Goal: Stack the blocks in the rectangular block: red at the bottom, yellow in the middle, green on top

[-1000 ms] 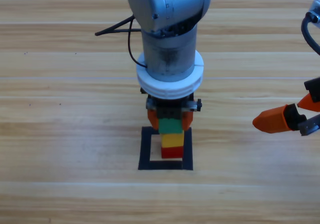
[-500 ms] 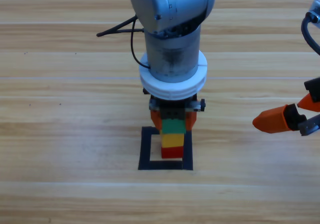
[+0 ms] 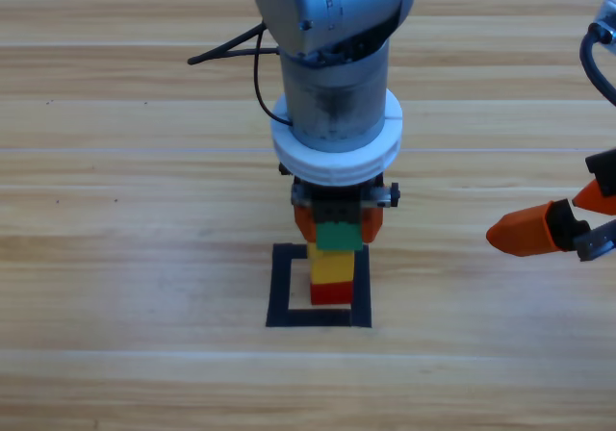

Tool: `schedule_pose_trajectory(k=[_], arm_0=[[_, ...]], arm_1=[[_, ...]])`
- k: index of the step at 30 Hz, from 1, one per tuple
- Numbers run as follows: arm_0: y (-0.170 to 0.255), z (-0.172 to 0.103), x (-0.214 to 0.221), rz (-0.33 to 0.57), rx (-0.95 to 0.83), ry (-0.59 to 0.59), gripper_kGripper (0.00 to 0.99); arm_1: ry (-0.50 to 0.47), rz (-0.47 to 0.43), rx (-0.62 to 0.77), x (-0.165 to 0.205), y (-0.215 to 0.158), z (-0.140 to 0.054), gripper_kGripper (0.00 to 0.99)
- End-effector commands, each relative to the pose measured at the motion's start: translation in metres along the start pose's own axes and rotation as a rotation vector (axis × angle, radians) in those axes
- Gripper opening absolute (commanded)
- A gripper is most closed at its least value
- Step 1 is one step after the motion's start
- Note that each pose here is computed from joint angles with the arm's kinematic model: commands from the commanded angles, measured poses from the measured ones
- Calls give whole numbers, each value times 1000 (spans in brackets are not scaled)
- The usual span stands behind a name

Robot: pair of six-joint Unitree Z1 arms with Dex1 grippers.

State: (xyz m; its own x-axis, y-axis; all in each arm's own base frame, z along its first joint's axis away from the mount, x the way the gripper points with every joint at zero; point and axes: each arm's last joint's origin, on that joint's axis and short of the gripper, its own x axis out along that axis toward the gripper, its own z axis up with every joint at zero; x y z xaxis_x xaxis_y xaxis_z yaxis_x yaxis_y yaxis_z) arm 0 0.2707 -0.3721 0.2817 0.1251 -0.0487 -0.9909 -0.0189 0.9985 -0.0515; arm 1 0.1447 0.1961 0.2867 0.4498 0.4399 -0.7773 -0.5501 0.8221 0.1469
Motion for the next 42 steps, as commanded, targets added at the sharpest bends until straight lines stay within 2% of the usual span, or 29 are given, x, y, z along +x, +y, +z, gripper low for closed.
schedule_pose_trajectory(k=[1, 42], arm_0=[[-3, -5, 10, 38, 15, 7, 2], [-2, 0, 28, 74, 23, 13, 2]], arm_1=[[3, -11, 14, 2, -7, -3, 989], [7, -5, 14, 2, -7, -4, 989]])
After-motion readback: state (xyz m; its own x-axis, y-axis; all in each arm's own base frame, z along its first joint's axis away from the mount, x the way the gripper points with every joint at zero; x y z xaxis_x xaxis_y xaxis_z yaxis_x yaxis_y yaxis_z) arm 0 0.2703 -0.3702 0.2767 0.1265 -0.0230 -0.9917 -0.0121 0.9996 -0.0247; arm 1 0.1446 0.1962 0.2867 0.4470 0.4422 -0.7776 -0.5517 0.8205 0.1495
